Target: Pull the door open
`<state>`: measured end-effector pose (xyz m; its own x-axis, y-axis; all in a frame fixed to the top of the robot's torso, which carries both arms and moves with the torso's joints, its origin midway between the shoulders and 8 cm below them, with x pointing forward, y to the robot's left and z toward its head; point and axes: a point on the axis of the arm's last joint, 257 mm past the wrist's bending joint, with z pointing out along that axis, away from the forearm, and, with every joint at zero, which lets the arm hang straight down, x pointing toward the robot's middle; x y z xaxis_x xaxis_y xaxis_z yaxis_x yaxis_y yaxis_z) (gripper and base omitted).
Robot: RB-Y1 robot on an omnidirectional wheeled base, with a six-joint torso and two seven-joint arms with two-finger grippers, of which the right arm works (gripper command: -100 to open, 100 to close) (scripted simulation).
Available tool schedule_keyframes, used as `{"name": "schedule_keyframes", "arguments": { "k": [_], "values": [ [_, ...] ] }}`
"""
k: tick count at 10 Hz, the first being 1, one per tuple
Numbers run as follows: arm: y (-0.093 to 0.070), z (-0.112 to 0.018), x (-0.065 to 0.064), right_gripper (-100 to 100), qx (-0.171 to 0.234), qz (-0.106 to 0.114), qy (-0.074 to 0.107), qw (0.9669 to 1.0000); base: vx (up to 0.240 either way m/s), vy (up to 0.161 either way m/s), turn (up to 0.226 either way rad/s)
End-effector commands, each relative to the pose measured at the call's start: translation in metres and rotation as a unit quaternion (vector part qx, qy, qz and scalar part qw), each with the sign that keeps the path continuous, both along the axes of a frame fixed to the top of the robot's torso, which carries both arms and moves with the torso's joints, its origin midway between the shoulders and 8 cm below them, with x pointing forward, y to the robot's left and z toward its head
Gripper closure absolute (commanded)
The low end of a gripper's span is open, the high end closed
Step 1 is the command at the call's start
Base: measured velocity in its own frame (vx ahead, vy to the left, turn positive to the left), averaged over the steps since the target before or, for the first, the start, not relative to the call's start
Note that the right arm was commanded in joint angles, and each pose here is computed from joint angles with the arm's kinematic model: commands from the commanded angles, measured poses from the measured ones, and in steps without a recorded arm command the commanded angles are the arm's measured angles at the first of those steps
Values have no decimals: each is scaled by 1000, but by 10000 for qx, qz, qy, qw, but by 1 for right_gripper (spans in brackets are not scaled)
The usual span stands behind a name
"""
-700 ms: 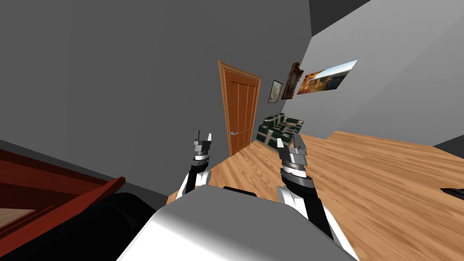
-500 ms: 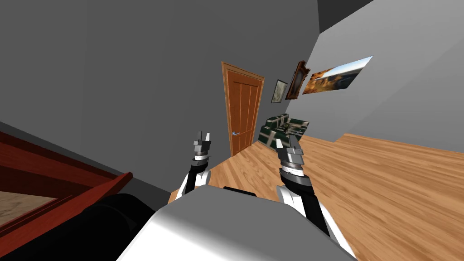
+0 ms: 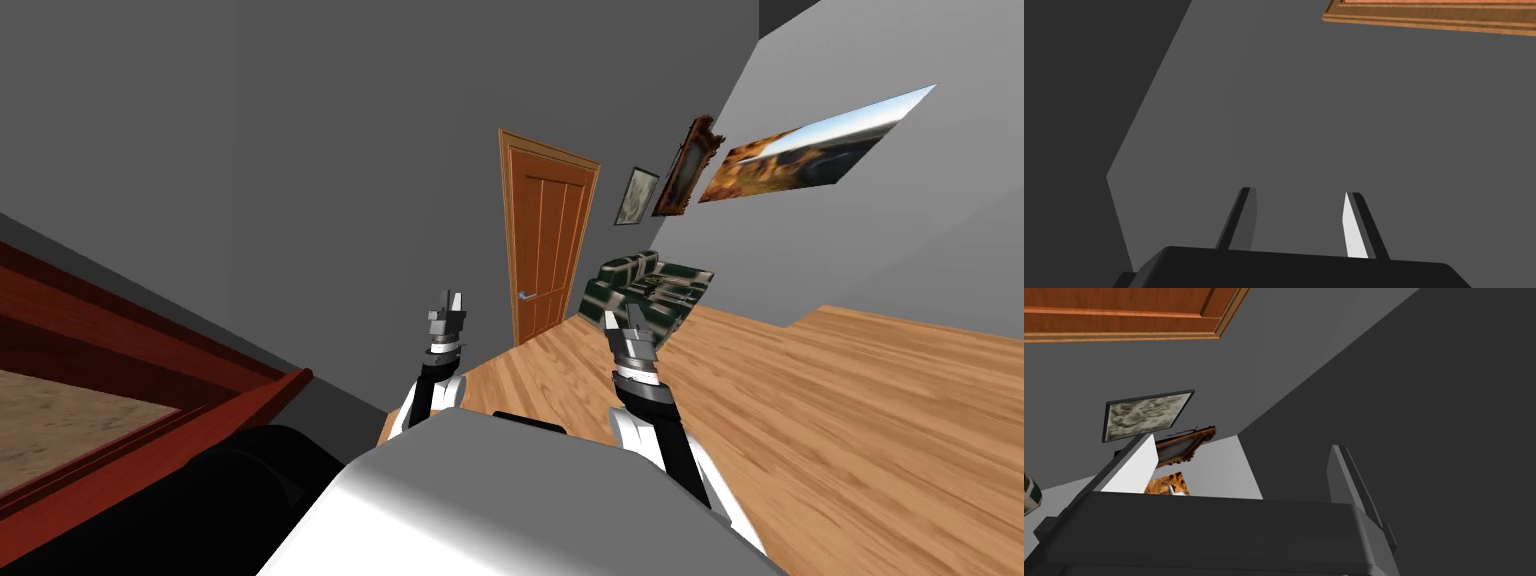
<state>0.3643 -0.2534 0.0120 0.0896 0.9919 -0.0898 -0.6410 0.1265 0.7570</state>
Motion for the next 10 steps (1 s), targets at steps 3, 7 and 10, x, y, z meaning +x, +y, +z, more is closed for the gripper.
{"name": "schedule_keyframes", "arguments": {
  "k": [3, 7, 10],
  "values": [
    [-6, -34, 17, -100, -46, 0, 271, 9996, 69, -27, 183],
    [-15, -65, 32, -100, -75, -16, 532, 9986, 61, -23, 147],
    [-25, -92, 45, -100, -100, -41, 738, 9972, 67, -30, 213]
  ]
}}
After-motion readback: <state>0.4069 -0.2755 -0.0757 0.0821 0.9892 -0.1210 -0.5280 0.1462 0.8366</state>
